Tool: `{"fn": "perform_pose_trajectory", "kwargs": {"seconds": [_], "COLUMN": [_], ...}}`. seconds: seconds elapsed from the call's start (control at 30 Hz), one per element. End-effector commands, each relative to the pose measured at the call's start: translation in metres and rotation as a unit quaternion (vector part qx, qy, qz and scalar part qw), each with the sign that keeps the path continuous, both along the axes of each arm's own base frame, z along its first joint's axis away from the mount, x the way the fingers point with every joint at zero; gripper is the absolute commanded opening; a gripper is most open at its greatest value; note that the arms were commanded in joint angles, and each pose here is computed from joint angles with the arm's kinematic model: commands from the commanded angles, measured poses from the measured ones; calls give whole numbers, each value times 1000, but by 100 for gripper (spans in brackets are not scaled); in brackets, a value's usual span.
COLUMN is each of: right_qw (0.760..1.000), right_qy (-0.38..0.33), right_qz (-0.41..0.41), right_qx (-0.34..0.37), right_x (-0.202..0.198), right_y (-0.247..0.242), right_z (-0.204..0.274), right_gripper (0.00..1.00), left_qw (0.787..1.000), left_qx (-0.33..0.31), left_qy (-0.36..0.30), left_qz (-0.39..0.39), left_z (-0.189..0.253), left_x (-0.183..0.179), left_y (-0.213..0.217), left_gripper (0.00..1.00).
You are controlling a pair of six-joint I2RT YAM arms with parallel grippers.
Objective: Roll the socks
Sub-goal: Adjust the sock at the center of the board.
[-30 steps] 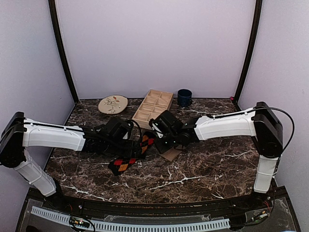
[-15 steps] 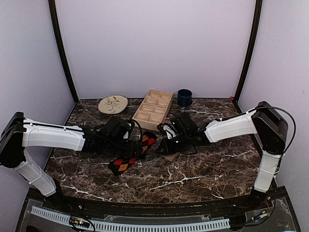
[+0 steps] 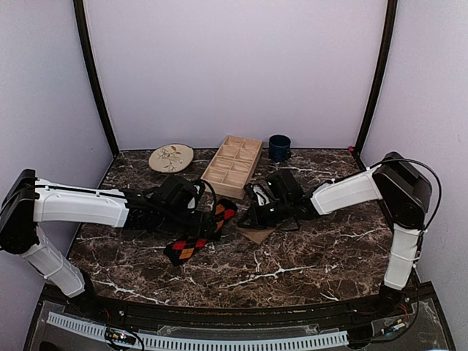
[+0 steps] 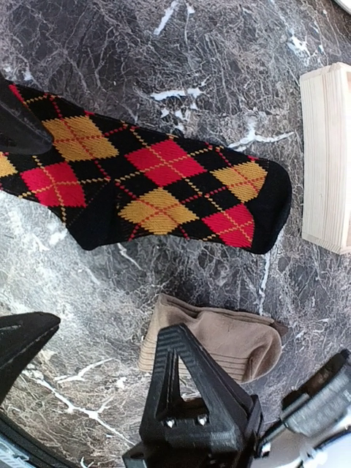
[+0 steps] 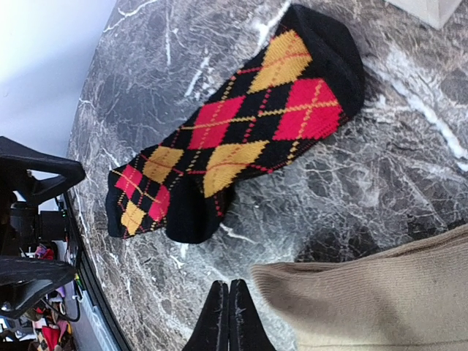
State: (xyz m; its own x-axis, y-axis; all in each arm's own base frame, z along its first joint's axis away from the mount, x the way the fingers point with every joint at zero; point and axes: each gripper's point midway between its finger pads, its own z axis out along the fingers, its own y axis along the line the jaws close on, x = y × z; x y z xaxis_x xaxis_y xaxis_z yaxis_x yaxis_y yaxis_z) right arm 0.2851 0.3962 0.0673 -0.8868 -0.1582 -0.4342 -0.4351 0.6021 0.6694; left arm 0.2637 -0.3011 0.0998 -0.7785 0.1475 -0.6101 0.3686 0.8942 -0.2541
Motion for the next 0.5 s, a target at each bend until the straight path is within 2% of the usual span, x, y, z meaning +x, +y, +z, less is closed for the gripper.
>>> {"fn": "perform_pose_trajectory", "kwargs": {"seconds": [0.0, 0.47], "right_qw": [1000, 999], "right_qy": [6, 42], "right_qz": [2, -18], "right_qx": [12, -27], "right_x": [6, 13], "right_y": [5, -13], "right_z": [-7, -49], "right_gripper": [0, 0], "left_qw": [1000, 1000], "left_qx": [0, 10], "left_qy": [-7, 3], "left_qz": [-7, -13], "left_z": [10, 1], "left_x": [4, 9], "left_y": [-4, -10], "left_gripper": [77, 77]}}
